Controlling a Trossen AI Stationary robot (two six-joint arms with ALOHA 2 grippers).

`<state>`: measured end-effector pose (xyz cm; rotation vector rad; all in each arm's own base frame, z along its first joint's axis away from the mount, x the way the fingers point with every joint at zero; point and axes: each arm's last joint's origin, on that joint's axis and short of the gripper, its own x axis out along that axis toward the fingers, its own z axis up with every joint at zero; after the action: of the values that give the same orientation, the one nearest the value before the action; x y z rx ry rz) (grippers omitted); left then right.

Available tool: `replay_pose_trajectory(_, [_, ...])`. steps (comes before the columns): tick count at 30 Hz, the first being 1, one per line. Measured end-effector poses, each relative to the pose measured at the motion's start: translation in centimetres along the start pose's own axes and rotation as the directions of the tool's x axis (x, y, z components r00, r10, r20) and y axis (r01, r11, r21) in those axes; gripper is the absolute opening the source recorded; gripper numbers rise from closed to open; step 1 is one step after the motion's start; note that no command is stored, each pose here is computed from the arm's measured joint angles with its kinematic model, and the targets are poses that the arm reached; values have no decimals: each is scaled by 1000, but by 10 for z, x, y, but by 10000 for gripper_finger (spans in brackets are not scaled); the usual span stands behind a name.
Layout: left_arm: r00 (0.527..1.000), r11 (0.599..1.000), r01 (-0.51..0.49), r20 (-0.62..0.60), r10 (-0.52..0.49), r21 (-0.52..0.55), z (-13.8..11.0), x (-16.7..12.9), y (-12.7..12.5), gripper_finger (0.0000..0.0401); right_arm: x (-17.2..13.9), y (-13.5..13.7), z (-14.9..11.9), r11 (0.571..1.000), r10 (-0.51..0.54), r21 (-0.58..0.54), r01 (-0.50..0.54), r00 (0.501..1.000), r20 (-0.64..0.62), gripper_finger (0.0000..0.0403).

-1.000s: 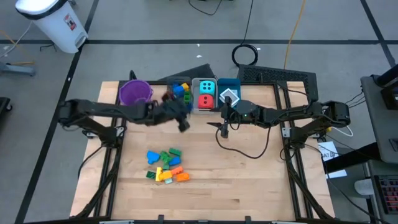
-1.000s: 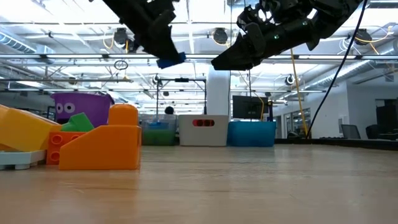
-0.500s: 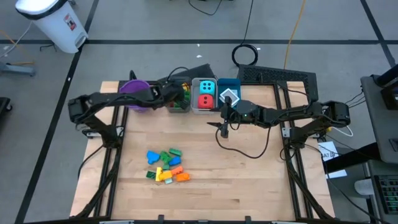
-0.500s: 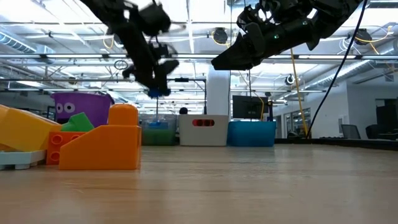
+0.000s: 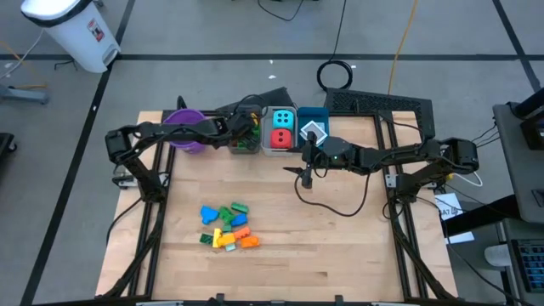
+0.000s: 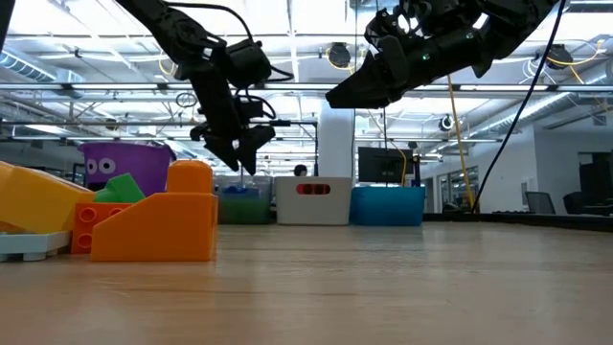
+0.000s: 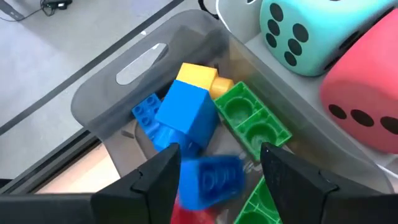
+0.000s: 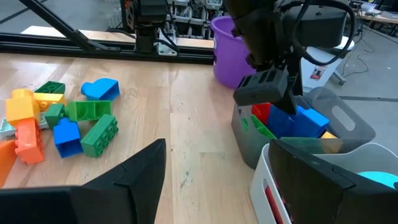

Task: Pick & Place Toys
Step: Put the green game piece into the black bin

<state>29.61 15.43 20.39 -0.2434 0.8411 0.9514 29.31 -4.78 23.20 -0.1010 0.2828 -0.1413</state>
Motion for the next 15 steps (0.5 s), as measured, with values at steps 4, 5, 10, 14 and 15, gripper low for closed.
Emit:
replay_pose_trajectory(4, [1000, 1000, 2, 1, -2, 0, 0, 0, 0, 224, 0, 0, 0, 1000, 0, 0, 0, 1000, 0, 256])
replay_pose_trajectory(5, [1000, 1000, 8, 0, -8, 2, 0, -1, -1, 223, 0, 0, 0, 1000, 0, 0, 0, 1000, 0, 256])
replay_pose_trajectory(10, [993, 993, 114, 13, -114, -4, 4, -16, -2, 227, 0, 0, 0, 1000, 0, 0, 0, 1000, -2, 256])
replay_pose_trajectory(14, [961, 961, 277, 8, -277, 5, 5, -44, -5, 229, 0, 0, 0, 1000, 0, 0, 0, 1000, -4, 256])
replay_pose_trajectory(15, [950, 950, 312, 4, -312, 12, 4, -53, -7, 229, 0, 0, 0, 1000, 1, 0, -1, 1000, -4, 256])
